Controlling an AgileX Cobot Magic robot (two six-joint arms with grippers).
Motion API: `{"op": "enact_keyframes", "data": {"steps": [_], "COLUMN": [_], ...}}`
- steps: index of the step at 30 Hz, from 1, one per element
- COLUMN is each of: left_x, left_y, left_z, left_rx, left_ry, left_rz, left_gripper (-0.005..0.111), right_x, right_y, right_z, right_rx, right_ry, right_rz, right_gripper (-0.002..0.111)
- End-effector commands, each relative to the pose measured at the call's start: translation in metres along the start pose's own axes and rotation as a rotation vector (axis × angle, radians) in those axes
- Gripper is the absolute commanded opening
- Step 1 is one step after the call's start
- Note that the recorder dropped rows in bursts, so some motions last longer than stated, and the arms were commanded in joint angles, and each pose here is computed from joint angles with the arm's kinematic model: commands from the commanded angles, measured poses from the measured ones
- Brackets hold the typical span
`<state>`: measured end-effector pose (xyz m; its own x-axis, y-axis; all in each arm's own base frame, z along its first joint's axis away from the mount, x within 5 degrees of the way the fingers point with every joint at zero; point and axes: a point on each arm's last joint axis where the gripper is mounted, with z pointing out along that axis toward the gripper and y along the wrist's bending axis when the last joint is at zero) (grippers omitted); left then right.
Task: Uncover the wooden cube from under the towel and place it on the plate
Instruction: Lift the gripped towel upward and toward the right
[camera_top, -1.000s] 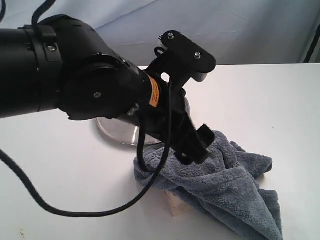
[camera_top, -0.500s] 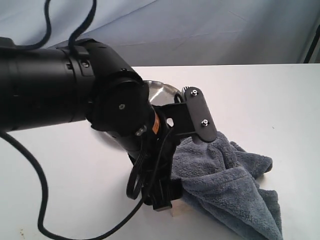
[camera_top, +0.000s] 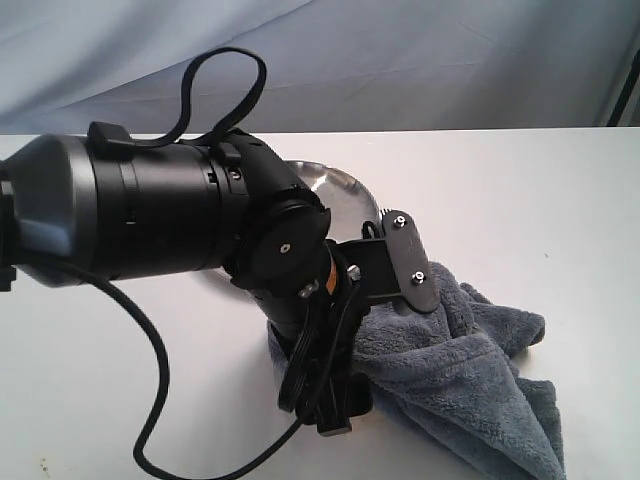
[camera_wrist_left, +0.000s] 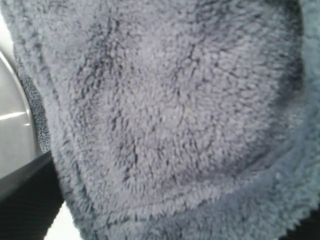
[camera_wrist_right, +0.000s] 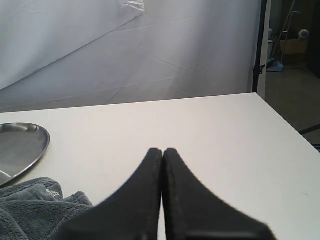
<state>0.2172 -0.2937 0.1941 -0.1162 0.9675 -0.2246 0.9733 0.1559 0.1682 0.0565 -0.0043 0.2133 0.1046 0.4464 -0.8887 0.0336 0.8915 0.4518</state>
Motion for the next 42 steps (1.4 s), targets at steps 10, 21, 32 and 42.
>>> {"op": "enact_keyframes", "data": {"steps": [10,21,32,42], "left_x": [-0.003,-0.002,-0.003,-0.002], "left_y": [0.0,0.0,0.0,0.005], "left_z": [0.001,0.001,0.001,-0.017], "left_rx": [-0.006,-0.003,-0.005,-0.064], "left_ry": [-0.015,-0.012,-0.013,-0.044], "left_rz": [0.003,-0.002,-0.004,0.005], "left_gripper": [0.061,0.015,0.0,0.0], "right_x": [0.002,0.002,0.002,0.002], "right_y": [0.0,0.0,0.0,0.0], "right_z": [0.0,0.0,0.0,0.0], "right_rx": [-0.001,-0.001,-0.001,-0.001], "right_ry": [0.008,0.008,0.008,0.008], "right_rz": [0.009,0.009,0.009,0.009], "right_gripper": [0.003,0.003,0.003,0.003]}}
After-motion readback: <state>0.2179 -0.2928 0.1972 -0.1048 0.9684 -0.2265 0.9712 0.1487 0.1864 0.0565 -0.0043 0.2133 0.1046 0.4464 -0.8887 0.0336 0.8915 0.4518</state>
